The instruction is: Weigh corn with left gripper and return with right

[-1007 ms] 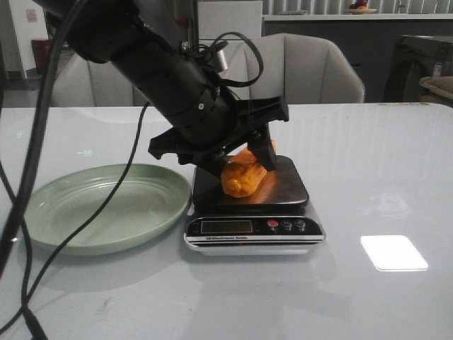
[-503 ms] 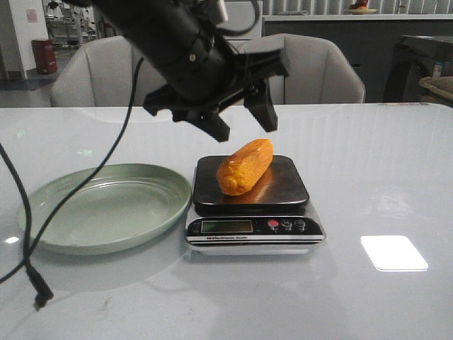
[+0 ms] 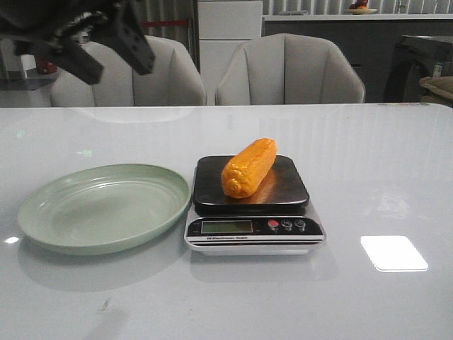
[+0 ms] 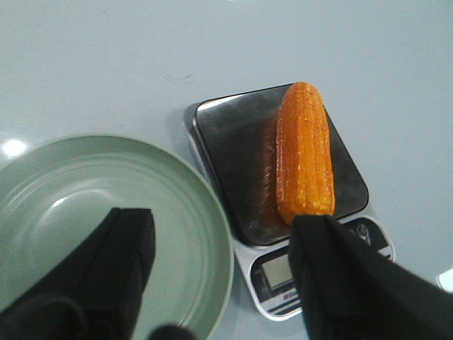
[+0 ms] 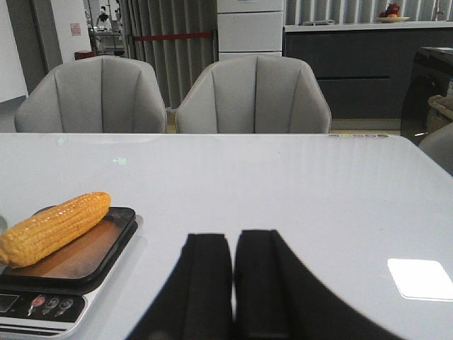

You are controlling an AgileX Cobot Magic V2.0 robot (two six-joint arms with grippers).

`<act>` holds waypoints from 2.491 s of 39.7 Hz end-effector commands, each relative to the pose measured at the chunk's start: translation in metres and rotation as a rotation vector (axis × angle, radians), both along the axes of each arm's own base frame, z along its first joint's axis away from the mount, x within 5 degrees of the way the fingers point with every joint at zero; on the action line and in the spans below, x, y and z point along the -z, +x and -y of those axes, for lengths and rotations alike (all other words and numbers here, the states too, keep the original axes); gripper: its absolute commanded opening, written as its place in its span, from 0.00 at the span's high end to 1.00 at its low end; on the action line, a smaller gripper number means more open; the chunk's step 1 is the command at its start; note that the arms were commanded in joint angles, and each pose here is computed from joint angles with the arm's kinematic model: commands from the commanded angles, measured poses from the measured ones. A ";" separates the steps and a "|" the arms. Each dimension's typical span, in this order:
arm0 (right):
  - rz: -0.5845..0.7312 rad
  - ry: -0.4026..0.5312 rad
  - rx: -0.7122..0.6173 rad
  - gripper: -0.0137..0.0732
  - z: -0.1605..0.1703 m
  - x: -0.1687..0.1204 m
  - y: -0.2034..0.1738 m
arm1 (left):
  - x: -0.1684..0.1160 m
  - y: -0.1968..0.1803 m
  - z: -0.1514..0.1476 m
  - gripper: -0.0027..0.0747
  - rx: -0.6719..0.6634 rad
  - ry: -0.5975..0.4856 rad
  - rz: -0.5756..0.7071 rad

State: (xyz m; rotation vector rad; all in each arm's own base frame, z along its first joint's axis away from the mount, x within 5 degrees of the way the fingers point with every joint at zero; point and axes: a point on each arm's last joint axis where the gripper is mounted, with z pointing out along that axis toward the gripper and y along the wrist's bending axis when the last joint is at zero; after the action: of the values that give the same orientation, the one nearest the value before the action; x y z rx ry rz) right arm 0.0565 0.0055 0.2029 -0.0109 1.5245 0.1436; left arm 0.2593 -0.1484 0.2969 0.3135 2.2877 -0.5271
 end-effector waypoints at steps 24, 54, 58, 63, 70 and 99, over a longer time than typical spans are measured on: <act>0.092 -0.007 0.010 0.63 0.001 -0.005 -0.002 | -0.029 -0.158 -0.093 0.36 -0.005 -0.014 0.401; 0.091 -0.007 0.010 0.63 0.001 -0.005 -0.002 | 0.005 -0.229 -0.132 0.82 -0.024 -0.020 0.638; 0.095 -0.007 0.010 0.63 0.001 -0.005 -0.002 | 0.004 -0.229 -0.132 0.82 -0.024 -0.021 0.640; 0.182 0.002 0.010 0.63 0.001 -0.013 -0.003 | 0.004 -0.228 -0.132 0.82 -0.025 -0.023 0.644; 0.278 0.055 0.004 0.63 0.001 -0.026 -0.006 | 0.004 -0.228 -0.132 0.82 -0.025 -0.024 0.646; -0.295 0.006 0.005 0.63 -0.003 -0.088 0.037 | 0.004 -0.228 -0.132 0.82 -0.025 -0.024 0.646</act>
State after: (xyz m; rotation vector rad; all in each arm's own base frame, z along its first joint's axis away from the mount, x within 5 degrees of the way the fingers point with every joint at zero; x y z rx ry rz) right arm 0.0898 0.0092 0.2738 0.0127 1.9064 0.1473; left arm 0.0302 -0.0168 0.2775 0.4077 1.7501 -0.3541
